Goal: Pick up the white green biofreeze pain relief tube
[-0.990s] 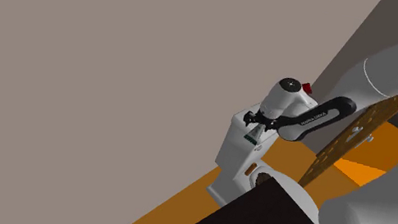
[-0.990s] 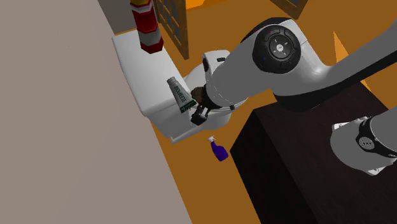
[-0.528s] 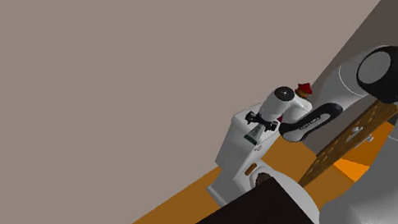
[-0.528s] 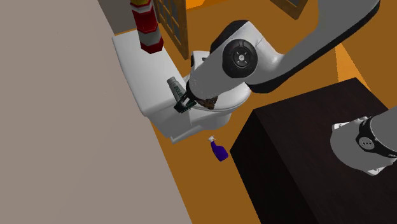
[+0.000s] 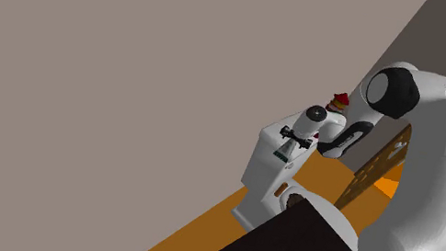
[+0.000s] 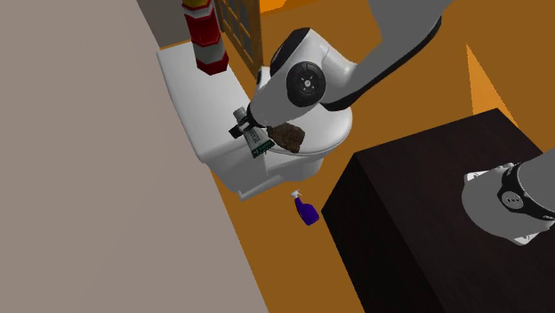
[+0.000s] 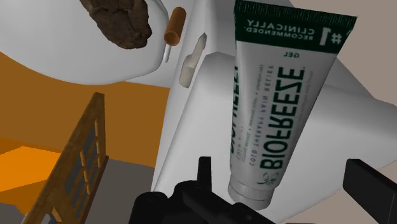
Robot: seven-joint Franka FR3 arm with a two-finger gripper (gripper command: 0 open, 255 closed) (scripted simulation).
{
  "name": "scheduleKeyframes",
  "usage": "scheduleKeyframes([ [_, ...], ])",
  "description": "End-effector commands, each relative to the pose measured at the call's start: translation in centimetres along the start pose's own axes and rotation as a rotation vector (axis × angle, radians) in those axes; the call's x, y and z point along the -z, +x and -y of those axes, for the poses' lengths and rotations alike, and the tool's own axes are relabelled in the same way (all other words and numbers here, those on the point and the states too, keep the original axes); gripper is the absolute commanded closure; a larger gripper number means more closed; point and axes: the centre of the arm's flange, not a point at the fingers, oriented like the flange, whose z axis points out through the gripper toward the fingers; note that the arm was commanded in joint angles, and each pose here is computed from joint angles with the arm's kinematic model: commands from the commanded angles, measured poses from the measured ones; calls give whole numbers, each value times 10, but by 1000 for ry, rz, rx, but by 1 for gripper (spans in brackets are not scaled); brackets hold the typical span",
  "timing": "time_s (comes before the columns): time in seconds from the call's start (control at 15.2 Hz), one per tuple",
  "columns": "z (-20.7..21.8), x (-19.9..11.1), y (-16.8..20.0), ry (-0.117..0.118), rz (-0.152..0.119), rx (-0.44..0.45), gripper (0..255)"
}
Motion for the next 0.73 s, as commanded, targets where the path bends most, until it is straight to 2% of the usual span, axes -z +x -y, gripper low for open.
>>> scheduleKeyframes([
  [0.0, 1, -10, -5, 0, -3, -7, 0],
  [0.4, 1, -29, -19, 0, -3, -7, 0],
  [0.46, 1, -30, -19, 0, -3, -6, 255],
  [0.66, 1, -29, -19, 0, -3, -6, 255],
])
